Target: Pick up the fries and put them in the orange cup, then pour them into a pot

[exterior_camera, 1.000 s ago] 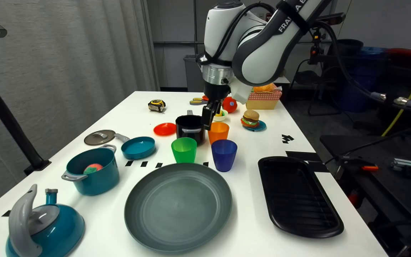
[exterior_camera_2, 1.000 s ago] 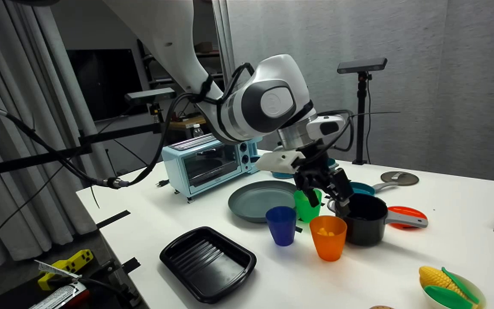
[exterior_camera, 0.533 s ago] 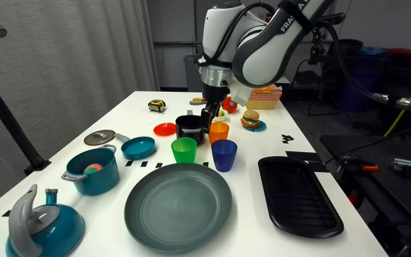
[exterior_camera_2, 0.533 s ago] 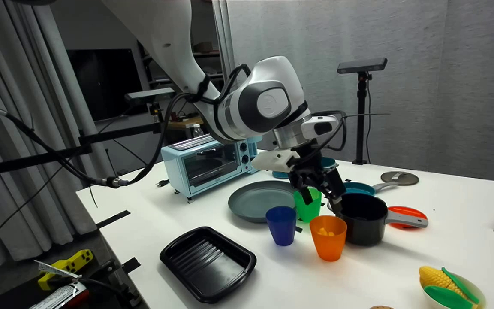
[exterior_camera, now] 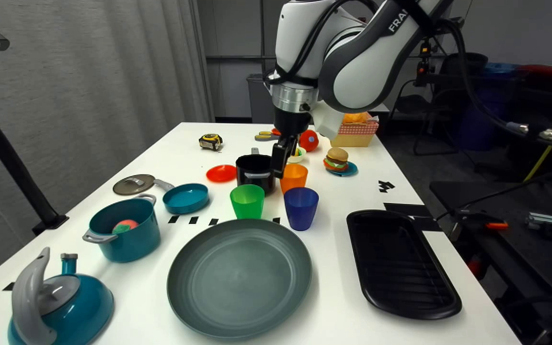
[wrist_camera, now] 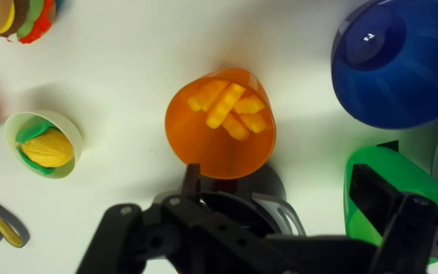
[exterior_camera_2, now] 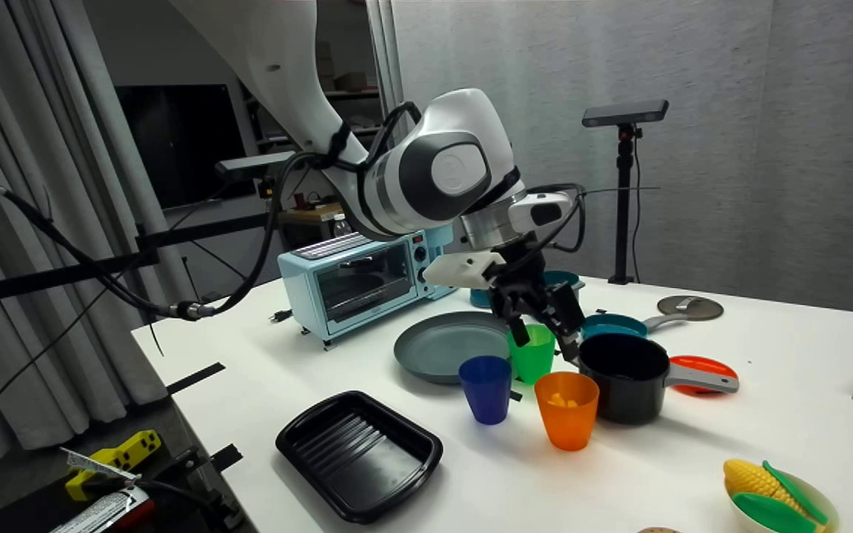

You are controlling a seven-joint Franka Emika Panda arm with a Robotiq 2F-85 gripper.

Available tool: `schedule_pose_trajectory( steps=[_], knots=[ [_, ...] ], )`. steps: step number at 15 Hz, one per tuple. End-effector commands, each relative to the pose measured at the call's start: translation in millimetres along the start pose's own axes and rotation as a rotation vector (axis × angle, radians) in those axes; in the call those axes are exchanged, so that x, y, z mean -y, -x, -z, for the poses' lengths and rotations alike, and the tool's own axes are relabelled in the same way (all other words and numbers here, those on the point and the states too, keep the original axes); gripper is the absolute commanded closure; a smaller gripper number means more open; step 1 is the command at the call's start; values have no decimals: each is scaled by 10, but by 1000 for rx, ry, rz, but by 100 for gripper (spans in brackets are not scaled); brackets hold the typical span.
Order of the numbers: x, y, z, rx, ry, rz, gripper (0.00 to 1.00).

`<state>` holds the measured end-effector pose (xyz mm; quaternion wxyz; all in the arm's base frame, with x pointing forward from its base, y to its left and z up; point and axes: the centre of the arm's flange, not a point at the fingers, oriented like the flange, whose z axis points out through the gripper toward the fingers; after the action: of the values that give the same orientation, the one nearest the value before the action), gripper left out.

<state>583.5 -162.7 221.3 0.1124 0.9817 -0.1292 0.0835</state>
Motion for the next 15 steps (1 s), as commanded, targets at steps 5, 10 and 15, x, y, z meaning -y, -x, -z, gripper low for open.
schedule_pose_trajectory(
  steps=[5, 10, 15],
  knots=[
    [-87, 349, 80, 7, 1, -20, 0],
    [-244, 388, -12, 3, 16, -94, 0],
    [-251, 525, -149, 15, 21, -114, 0]
  ],
)
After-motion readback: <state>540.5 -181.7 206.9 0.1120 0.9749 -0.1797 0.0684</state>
